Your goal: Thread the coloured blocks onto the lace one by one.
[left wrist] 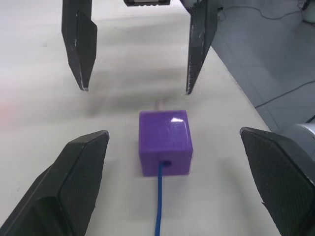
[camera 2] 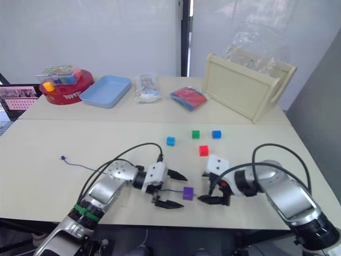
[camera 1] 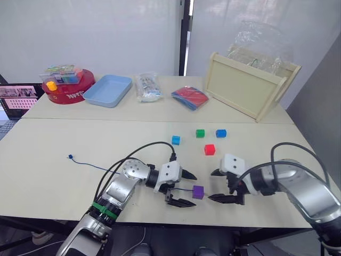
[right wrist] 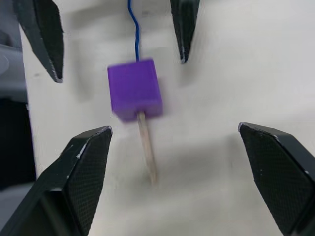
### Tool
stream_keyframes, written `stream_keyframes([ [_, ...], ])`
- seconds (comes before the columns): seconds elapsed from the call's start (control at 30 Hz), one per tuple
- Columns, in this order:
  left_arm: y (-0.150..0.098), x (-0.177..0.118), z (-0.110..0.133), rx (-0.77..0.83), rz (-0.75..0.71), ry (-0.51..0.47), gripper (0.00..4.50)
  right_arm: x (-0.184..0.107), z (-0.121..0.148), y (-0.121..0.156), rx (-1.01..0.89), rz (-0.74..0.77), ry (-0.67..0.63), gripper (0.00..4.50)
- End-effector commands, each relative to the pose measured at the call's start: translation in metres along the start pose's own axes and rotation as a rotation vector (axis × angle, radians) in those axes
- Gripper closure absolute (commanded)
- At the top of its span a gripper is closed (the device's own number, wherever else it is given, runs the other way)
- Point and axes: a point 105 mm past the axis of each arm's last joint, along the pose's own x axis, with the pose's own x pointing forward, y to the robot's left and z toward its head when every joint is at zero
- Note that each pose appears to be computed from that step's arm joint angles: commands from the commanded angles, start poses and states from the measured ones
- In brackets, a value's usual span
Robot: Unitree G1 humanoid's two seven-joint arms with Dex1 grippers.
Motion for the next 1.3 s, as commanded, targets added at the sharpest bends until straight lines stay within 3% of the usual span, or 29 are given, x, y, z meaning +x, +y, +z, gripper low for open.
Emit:
stream_keyframes([
  [0.03, 0.005, 0.009, 0.002, 0.049, 0.009, 0.003, 0.00, -0.006, 0.005, 0.007, -0.025, -0.007, -0.014, 0.12],
  [0.1, 0.009, 0.013, -0.001, 0.057, 0.017, 0.020, 0.00, -0.004, 0.000, 0.010, -0.025, -0.012, 0.000, 0.12],
  [0.47, 0.006, 0.015, -0.004, 0.050, -0.042, 0.047, 3.31, 0.004, -0.012, 0.006, -0.079, -0.068, 0.020, 0.00],
  [0.7, 0.005, 0.013, -0.007, 0.049, -0.048, 0.064, 3.30, 0.021, -0.017, 0.003, -0.075, -0.046, 0.003, 0.00],
  [0.8, 0.005, 0.013, -0.008, 0.050, -0.050, 0.068, 3.30, 0.027, -0.021, 0.004, -0.026, -0.034, -0.006, 0.78],
  [1.17, 0.003, -0.004, -0.014, 0.017, -0.022, 0.106, 3.30, 0.030, -0.027, 0.001, 0.011, -0.033, -0.007, 4.49],
  [1.3, 0.001, -0.034, -0.023, -0.019, 0.024, 0.165, 3.30, 0.029, -0.018, -0.010, -0.016, -0.060, -0.023, 4.50],
])
